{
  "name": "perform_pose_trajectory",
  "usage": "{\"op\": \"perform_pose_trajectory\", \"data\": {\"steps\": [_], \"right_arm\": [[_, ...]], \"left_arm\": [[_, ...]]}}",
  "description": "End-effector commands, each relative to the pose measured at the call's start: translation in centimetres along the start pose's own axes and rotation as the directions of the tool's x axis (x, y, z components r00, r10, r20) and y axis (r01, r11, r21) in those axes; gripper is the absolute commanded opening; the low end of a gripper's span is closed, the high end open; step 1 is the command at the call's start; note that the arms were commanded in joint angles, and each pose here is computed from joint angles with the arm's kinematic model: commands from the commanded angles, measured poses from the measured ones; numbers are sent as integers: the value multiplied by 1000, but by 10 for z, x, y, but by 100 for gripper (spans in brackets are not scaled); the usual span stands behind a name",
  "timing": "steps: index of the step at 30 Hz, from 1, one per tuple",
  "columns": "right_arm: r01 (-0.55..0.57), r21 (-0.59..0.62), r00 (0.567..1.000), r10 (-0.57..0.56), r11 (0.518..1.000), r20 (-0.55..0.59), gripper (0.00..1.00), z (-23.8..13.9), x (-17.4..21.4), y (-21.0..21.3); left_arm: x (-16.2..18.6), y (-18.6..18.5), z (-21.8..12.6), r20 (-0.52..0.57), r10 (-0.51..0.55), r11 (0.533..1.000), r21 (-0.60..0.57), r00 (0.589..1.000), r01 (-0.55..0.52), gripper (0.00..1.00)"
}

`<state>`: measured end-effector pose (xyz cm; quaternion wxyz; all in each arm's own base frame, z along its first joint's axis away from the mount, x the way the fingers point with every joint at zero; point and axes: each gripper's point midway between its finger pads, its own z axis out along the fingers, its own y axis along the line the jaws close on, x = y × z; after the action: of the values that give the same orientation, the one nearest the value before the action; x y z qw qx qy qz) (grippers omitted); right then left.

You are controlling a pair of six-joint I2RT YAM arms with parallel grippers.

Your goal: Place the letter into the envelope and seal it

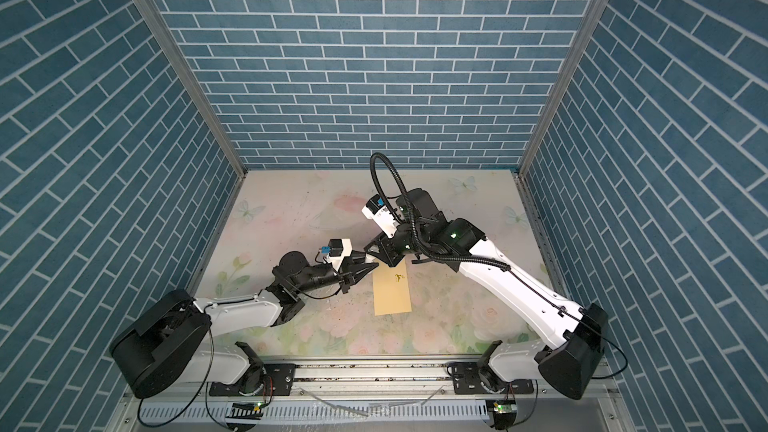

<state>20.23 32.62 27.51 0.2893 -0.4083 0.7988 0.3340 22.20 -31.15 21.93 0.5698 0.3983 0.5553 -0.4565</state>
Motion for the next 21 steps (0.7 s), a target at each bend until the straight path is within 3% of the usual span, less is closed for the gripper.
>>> {"op": "perform_pose_trajectory", "data": {"steps": [1,21], "right_arm": [[-15,-48,991,8,999,-135,25,20,41,12],[-234,-52,928,207,971,-310,17,90,137,2]], "left_arm": [[-38,6,4,125,68,997,-35,990,-64,0],[-56,20,-5,191,89,992,-103,978,-70,0]]}}
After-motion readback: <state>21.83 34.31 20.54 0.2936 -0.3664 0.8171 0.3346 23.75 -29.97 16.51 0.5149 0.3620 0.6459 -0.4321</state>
